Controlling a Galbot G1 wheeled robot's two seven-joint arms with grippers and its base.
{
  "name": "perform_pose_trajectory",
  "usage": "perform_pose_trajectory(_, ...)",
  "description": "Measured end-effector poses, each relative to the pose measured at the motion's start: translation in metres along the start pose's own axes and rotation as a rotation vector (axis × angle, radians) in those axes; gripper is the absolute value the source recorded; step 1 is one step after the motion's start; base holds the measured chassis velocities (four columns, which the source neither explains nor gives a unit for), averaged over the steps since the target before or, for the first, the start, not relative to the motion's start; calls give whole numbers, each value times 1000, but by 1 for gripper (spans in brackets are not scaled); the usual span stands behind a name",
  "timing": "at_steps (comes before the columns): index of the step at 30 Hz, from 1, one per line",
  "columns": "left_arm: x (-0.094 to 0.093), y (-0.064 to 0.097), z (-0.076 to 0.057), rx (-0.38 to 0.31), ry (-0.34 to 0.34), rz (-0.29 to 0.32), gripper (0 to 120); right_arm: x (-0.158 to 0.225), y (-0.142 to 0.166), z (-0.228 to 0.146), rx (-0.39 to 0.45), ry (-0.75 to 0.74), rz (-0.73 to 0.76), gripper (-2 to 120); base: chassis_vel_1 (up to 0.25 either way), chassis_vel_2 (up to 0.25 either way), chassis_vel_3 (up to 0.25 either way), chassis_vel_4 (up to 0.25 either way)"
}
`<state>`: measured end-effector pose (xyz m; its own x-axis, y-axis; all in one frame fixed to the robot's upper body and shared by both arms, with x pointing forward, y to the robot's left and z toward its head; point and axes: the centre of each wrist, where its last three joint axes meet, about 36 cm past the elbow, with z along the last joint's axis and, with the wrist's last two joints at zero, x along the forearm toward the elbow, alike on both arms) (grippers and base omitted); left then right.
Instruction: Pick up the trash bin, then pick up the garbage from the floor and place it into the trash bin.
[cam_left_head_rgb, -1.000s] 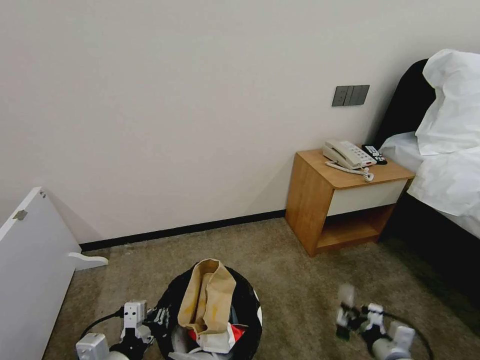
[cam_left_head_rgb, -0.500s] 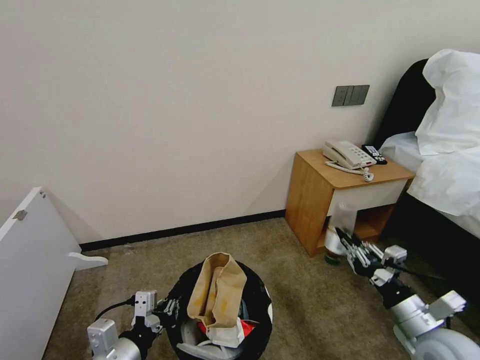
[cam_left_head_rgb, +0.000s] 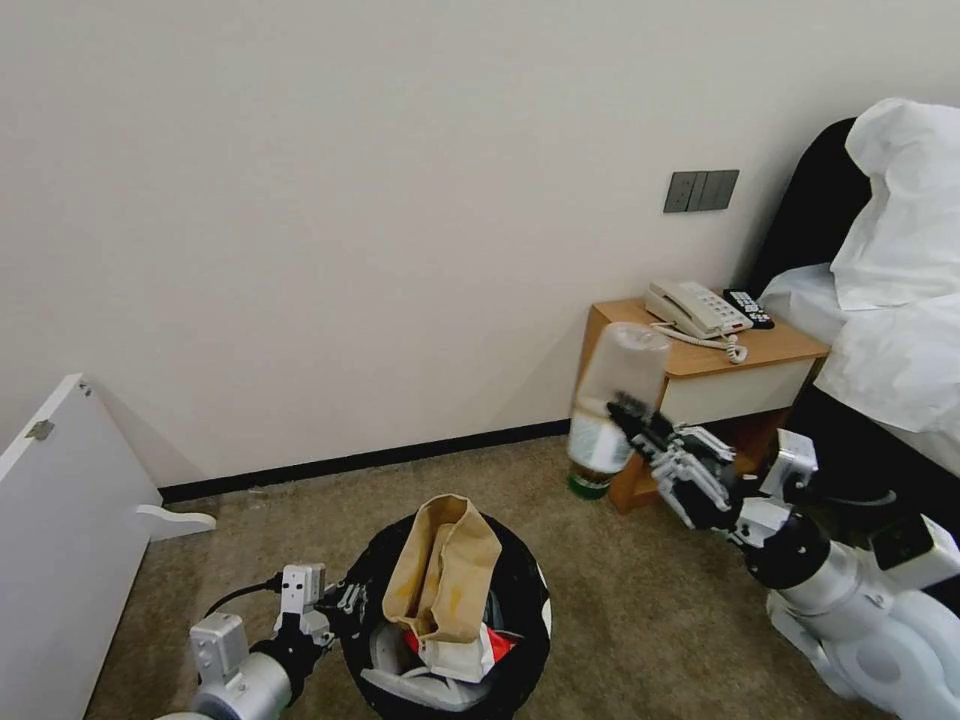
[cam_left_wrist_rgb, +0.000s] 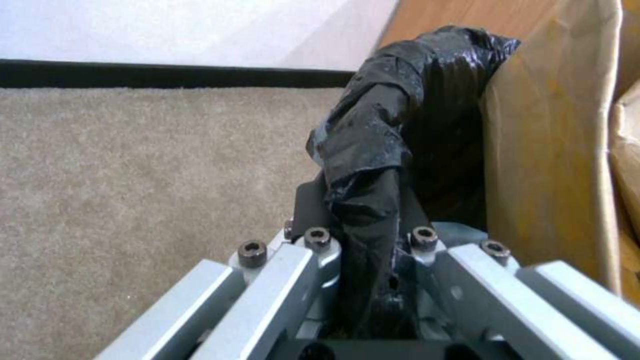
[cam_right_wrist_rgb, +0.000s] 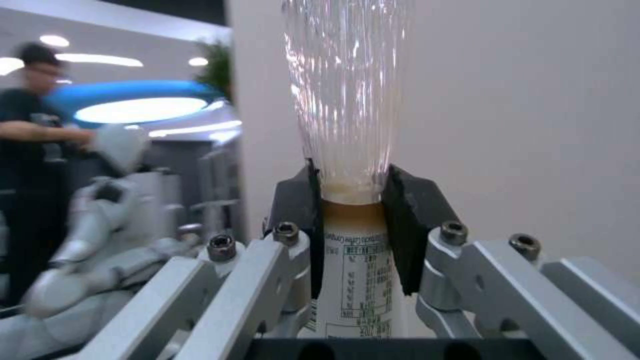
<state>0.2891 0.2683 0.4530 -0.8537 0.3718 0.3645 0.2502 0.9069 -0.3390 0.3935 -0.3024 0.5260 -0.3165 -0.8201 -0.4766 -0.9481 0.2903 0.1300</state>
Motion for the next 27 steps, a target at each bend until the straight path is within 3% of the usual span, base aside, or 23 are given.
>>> perform_pose_trajectory(5,4,5,-1,3,-7,-23,4,-38,-21,39,-106,-20,-138,19,0,0,0,0)
perform_pose_trajectory(8,5,7,-3,1,-11,-30,4,-47,-28,51,-129,-15,-167,19,0,0,0,0)
perform_pose_trajectory(27,16,-1,-2,11,-17,-22,4,-68,-38,107,-147,98,-233,19,0,0,0,0)
